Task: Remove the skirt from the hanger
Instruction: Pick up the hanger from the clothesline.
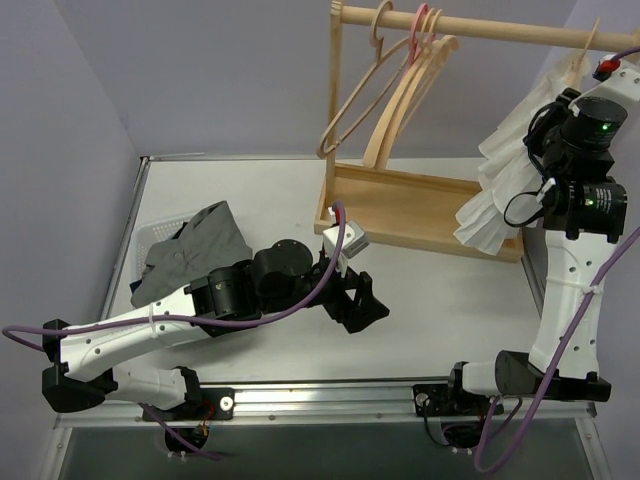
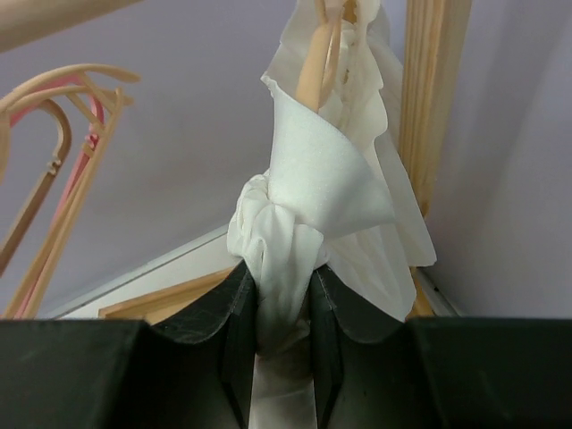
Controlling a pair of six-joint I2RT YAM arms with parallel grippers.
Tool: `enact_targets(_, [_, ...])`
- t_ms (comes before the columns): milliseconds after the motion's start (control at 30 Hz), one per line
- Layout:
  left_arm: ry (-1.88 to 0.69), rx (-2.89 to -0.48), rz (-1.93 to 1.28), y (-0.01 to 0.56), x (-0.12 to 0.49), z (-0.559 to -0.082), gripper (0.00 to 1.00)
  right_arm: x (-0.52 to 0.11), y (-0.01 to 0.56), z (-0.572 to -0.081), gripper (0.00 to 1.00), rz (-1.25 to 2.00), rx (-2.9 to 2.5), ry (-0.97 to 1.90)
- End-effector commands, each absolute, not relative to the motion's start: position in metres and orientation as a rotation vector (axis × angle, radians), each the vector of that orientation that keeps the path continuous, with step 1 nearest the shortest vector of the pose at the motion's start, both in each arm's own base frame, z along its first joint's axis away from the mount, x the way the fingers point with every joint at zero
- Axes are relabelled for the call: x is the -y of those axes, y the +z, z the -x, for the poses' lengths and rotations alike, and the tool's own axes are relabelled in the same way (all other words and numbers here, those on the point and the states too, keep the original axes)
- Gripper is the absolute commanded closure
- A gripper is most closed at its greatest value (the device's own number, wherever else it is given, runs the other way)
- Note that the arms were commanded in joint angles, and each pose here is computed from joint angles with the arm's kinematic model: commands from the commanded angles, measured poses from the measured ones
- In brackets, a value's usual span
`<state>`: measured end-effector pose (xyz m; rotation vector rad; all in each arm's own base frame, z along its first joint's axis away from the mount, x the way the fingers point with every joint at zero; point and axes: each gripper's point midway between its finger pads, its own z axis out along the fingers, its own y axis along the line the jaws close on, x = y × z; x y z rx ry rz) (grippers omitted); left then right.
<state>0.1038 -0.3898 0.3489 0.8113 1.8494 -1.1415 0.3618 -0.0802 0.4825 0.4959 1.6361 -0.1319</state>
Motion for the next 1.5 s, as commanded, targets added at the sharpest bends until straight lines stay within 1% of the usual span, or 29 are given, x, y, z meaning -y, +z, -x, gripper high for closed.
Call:
enact_targets(0, [-1.201, -1.771, -0.775, 0.374, 0.387, -0.104, 0.14, 0.068, 0.534, -0.371, 1.0, -0.446, -1.428, -0.015])
enact_targets(100, [-1.219, -1.765, -0.788, 0.375, 0.386, -0.102, 0.14, 0.067, 0.534, -0.368, 1.0, -0.466, -1.391, 0.017])
enact_targets(233, [-1.237, -1.751, -0.79, 0.378, 0.386, -0.102, 0.14, 0.075, 0.535, -0.363, 1.0, -0.487, -1.353, -0.014])
enact_targets(267, [-1.241, -1.747, -0.791, 0.379, 0.386, -0.101, 0.14, 0.071, 0.545, -0.353, 1.0, -0.461, -1.316, -0.008])
enact_targets(467, [-1.268, -1.729, -0.797, 0.379, 0.386, -0.098, 0.14, 0.074, 0.557, -0.338, 1.0, -0.376, -1.242, -0.09])
enact_targets(667, [-1.32, -1.714, -0.799, 0.379, 0.389, -0.094, 0.14, 0.059, 0.592, -0.324, 1.0, -0.28, -1.151, -0.052])
enact_targets(767, [-1.336, -1.705, -0.794, 0.375, 0.388, -0.092, 0.14, 0.056, 0.6, -0.323, 1.0, -0.263, -1.16, -0.05])
enact_targets(967, [-1.331, -1.688, -0.817, 0.373, 0.384, -0.091, 0.14, 0.062, 0.596, -0.327, 1.0, -0.289, -1.159, -0.064])
enact_targets(1200, [-1.311, -1.675, -0.823, 0.371, 0.372, -0.091, 0.14, 0.044, 0.616, -0.322, 1.0, -0.267, -1.107, 0.066])
enact_targets(1333, [-1.272, -1.687, -0.839, 0.367, 0.369, -0.095, 0.13, 0.03, 0.628, -0.307, 1.0, -0.246, -1.07, 0.146])
enact_targets(1467, [-1.243, -1.705, -0.852, 0.363, 0.369, -0.099, 0.13, 0.021, 0.623, -0.303, 1.0, -0.23, -1.095, 0.197])
